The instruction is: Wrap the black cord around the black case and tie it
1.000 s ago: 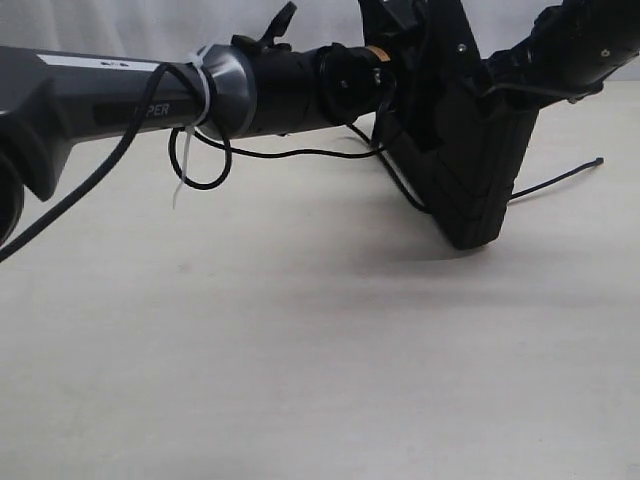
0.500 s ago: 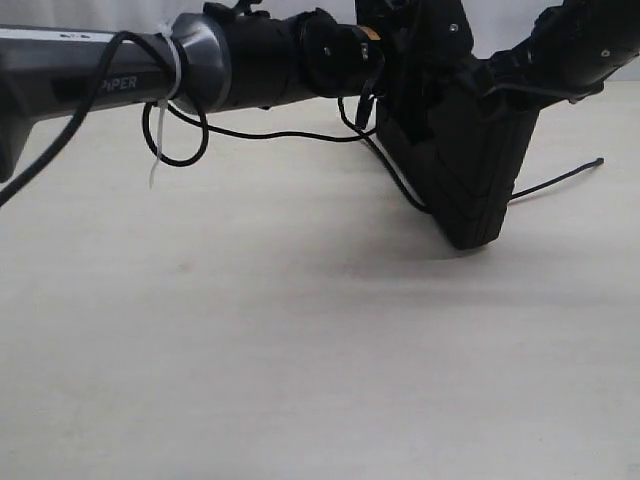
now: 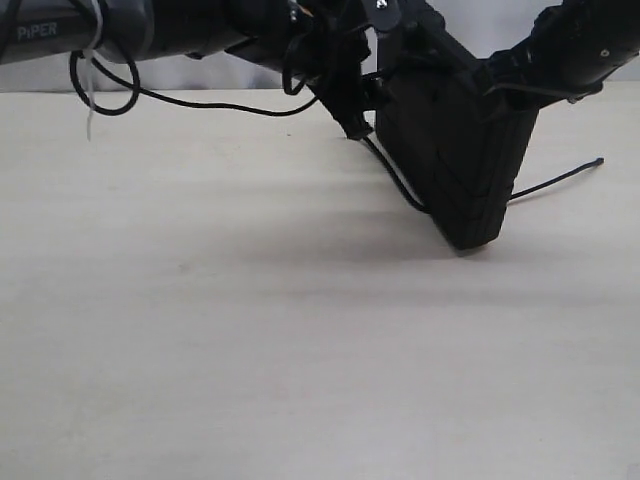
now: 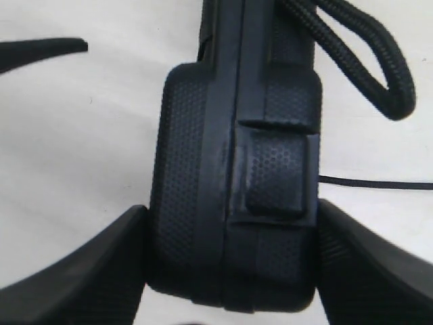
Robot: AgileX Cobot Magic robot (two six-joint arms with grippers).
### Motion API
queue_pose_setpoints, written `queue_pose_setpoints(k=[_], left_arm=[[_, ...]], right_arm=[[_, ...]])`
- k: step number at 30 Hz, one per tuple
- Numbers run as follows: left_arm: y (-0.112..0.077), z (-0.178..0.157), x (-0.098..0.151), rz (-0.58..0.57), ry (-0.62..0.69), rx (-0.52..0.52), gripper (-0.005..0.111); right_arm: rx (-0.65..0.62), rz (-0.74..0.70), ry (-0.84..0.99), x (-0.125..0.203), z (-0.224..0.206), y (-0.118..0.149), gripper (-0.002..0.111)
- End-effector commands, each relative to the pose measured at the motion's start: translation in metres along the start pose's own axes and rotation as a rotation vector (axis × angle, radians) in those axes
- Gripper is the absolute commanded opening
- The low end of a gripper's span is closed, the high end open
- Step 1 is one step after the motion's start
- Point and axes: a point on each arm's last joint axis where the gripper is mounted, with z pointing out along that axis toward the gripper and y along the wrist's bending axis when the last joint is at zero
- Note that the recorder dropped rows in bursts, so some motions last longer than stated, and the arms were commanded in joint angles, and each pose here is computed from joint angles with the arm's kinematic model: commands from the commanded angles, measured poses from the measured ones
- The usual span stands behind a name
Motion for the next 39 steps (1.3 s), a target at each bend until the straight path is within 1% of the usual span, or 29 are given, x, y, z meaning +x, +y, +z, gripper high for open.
queue_pose_setpoints(k=[1,4,5,6,8,11,14,16,18,20,22,25,30,34,39], left_arm=[[0.015,0.003,0.02,-0.097,0.029,-0.016,0.052],[0.016,0.015,0.035,-0.121,0.052,-0.03,0.036],[0.016,0.02,0.039,-0.124,0.055,-0.046,0.032],[0.016,0.024,0.042,-0.126,0.056,-0.06,0.03],[0.013,0.035,0.047,-0.141,0.049,-0.097,0.033],[0.007,0.048,0.052,-0.148,0.045,-0.127,0.045],[0.01,0.056,0.055,-0.137,0.024,-0.22,0.057],[0.012,0.06,0.056,-0.126,0.001,-0.306,0.061],[0.011,0.062,0.055,-0.118,-0.009,-0.332,0.061],[0.011,0.066,0.059,-0.115,-0.006,-0.351,0.061],[0.01,0.07,0.063,-0.087,0.001,-0.358,0.06],[0.01,0.073,0.063,-0.088,-0.014,-0.399,0.06],[0.008,0.074,0.061,-0.151,-0.036,-0.406,0.06],[0.006,0.074,0.059,-0.245,-0.059,-0.4,0.06],[0.006,0.074,0.059,-0.267,-0.067,-0.396,0.06]], right_arm=[[-0.017,0.001,0.031,0.004,0.008,0.0,0.004],[-0.017,-0.009,0.031,0.004,0.008,0.0,0.004],[-0.016,-0.008,0.029,0.004,0.008,0.0,0.004],[-0.016,-0.008,0.029,0.004,0.008,0.0,0.004],[-0.014,-0.008,0.023,0.003,0.008,0.0,0.004],[-0.011,-0.008,0.014,0.002,0.008,-0.001,0.004],[-0.008,-0.008,0.008,0.002,0.008,-0.001,0.004],[-0.008,-0.013,0.008,0.002,0.008,-0.001,0.004],[-0.007,-0.015,0.006,0.001,0.008,-0.001,0.004],[-0.007,-0.015,0.003,0.001,0.008,-0.001,0.004],[-0.005,-0.015,-0.001,0.001,0.008,-0.001,0.004],[-0.005,-0.017,-0.001,0.001,0.008,-0.001,0.004],[0.002,-0.021,-0.004,0.001,0.008,-0.002,0.004],[0.004,-0.021,-0.008,0.0,0.008,-0.002,0.004],[0.005,-0.021,-0.012,0.0,0.008,-0.002,0.004]])
